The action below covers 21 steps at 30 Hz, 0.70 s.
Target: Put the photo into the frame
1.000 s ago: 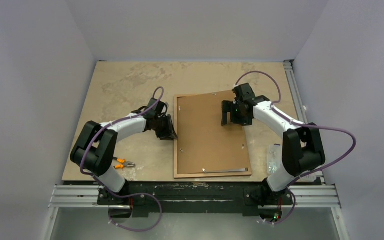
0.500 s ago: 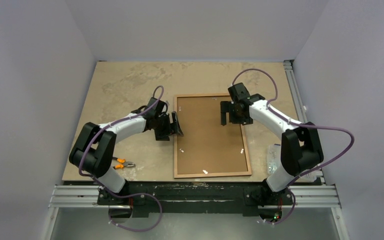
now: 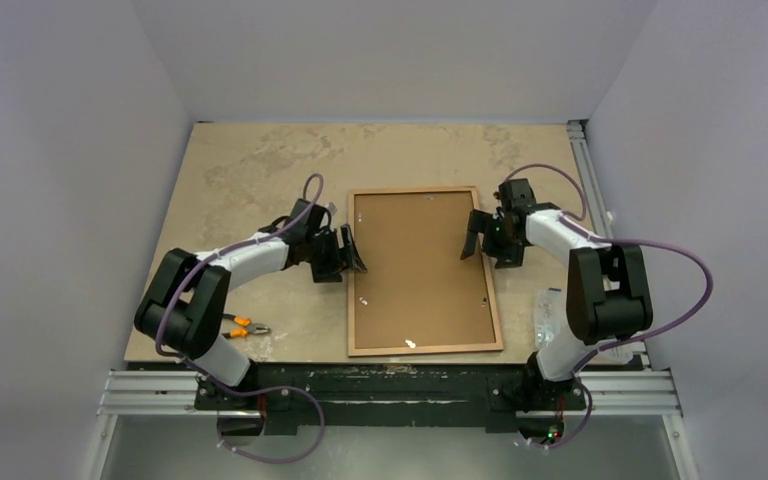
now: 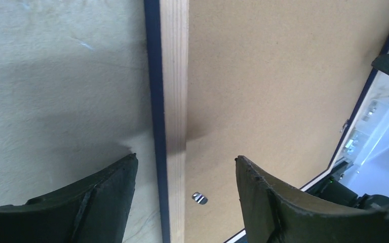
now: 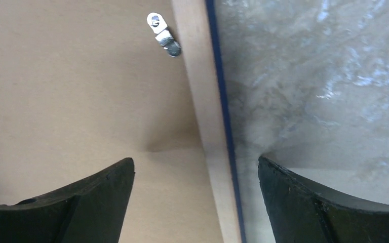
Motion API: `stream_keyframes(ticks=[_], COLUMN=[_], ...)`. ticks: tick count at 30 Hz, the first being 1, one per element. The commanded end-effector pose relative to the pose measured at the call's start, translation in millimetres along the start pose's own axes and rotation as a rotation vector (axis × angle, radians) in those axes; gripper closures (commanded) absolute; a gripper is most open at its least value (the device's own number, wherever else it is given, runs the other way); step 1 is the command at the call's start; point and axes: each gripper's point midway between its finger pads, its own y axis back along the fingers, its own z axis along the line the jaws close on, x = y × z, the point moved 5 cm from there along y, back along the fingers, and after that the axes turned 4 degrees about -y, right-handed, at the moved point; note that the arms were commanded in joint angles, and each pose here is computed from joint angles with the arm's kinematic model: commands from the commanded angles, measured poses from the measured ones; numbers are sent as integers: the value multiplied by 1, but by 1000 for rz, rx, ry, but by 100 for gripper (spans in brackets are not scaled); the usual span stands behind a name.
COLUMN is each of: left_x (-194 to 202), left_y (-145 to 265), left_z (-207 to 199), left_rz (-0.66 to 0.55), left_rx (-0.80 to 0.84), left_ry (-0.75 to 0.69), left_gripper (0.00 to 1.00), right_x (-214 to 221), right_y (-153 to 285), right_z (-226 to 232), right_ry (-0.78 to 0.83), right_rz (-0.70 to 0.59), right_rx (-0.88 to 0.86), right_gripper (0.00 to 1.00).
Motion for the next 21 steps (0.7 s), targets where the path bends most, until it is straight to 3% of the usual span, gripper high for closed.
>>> stream_keyframes(ticks=[1, 6, 13, 17, 21], left_x=[18, -7, -41, -33, -10], left_y=[-13, -17, -16, -7, 8], left_z=[7, -16, -26, -3, 12], left_rz=[79, 59, 26, 29, 30], left_rx=[23, 91, 38, -112, -154], left_ry=[41, 52, 22, 5, -4], left_gripper=[31, 34, 32, 24, 22], right_x=[24, 26, 27, 22, 21], right_y=[-22, -22, -25, -17, 7], right_z=[13, 31, 60, 57, 52], right_ry=[-17, -22, 24, 71, 122], right_rz=[98, 116, 123, 65, -10], right_rx=[-143, -216, -236, -157, -79], right_gripper=[11, 16, 16, 12, 9])
